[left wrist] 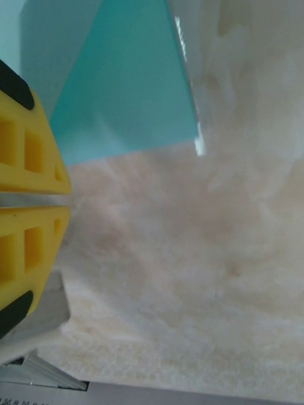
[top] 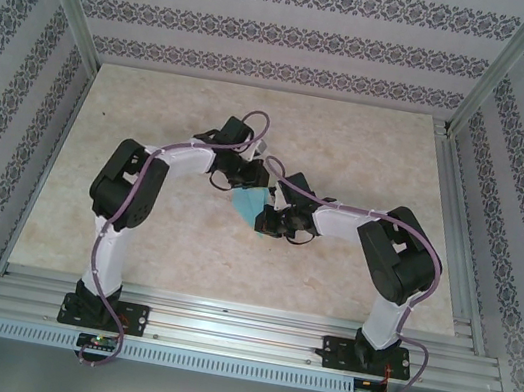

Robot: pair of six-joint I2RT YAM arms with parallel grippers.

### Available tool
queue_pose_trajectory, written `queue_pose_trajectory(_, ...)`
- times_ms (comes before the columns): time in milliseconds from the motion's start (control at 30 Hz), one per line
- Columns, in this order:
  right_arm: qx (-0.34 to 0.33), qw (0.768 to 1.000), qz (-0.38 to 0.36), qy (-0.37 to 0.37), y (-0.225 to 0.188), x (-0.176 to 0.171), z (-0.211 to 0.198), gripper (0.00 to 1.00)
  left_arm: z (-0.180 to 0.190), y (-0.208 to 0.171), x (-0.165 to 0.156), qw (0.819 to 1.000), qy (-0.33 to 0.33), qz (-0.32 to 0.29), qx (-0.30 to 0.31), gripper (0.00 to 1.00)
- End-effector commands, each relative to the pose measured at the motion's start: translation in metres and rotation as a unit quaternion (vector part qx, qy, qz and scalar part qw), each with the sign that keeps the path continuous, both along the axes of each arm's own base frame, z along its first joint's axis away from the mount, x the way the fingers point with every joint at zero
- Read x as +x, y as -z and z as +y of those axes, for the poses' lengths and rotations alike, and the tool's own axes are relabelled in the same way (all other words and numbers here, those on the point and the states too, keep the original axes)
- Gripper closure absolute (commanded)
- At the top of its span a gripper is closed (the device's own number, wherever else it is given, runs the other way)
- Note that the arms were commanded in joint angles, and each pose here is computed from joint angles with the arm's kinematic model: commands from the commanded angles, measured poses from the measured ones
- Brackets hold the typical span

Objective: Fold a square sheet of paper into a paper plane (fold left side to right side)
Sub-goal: Fourth fold the wing at the center of the table.

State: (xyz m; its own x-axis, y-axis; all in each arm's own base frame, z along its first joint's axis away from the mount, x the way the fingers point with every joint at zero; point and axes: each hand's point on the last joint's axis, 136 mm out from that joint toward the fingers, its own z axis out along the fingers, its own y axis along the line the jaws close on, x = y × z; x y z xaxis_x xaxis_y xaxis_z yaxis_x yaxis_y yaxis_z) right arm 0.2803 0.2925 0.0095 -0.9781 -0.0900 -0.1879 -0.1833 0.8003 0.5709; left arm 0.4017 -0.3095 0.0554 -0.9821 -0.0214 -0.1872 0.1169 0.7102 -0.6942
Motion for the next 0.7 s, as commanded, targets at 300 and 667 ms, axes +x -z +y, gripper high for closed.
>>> queue_pose_trajectory(300,-0.112,0.987,0.114,-0.001,0.054,-0.056,-0.045,0.93,0.029,0.04,0.022,0.998,-0.04,-0.003,0.047,0.9)
queue_pose_trajectory(667,0.021,0.999,0.0,0.029,-0.042,0.003,-0.008,0.91,0.033,0.066,0.008,0.998,-0.031,0.012,0.058,0.9)
